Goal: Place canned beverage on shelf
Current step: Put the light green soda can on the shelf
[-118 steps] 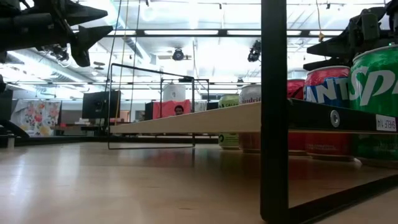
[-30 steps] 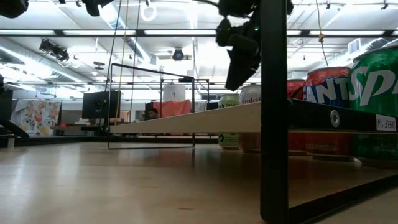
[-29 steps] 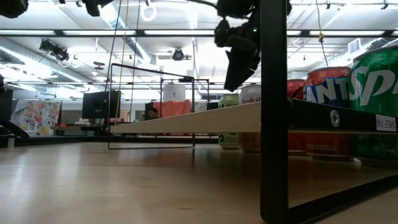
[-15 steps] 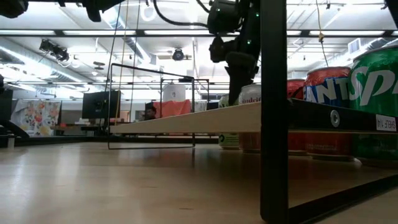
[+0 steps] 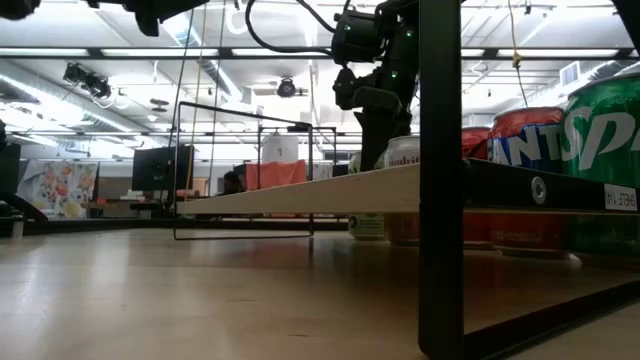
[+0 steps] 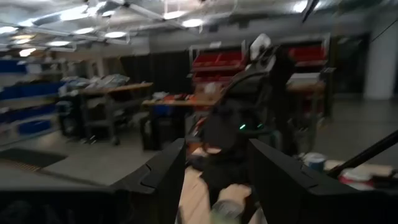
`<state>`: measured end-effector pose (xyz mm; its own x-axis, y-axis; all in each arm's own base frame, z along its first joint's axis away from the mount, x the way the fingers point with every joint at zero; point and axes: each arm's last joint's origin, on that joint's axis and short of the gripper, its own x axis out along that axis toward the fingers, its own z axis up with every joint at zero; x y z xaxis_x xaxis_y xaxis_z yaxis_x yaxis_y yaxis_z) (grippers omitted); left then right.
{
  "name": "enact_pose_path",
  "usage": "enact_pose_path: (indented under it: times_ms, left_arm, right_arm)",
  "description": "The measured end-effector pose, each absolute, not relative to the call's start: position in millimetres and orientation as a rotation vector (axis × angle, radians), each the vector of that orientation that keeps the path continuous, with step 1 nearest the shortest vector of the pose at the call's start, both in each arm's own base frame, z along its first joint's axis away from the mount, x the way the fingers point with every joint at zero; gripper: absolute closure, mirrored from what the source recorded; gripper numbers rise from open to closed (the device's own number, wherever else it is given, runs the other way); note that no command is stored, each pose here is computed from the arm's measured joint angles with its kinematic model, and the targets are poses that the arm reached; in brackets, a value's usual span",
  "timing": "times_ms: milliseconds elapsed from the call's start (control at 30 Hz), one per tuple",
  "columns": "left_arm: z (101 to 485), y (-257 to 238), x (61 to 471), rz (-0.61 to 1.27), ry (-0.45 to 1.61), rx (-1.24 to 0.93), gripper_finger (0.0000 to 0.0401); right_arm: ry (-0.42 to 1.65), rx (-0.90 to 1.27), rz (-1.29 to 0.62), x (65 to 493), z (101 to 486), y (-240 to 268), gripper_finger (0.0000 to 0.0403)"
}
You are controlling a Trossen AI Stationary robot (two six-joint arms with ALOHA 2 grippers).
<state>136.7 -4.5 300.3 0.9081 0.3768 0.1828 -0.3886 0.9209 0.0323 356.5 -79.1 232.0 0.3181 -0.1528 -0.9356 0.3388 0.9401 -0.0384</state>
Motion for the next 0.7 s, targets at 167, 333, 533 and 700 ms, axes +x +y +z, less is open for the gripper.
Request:
enact_pose_path:
  times_ms: [167, 333, 533, 700]
  left_arm:
    - [302, -2, 134, 0.467, -0.075, 0.088, 0.0219]
    - [302, -2, 134, 0.478, -0.071, 0.089, 0.0218]
    - [302, -2, 134, 0.479, -0.069, 0.09, 0.0219]
    - [302, -2, 134, 0.48, -0.066, 0.099, 0.0218]
  right_arm:
    - [1.177, 0.164, -0.329, 352, 245, -77, 0.0082]
    - [1.155, 0.124, -0.366, 354, 268, -73, 0.0082]
    - [1.075, 0.154, -0.359, 361, 308, -54, 0.0082]
    - [1.031, 0.234, -0.274, 366, 323, -23, 0.0082]
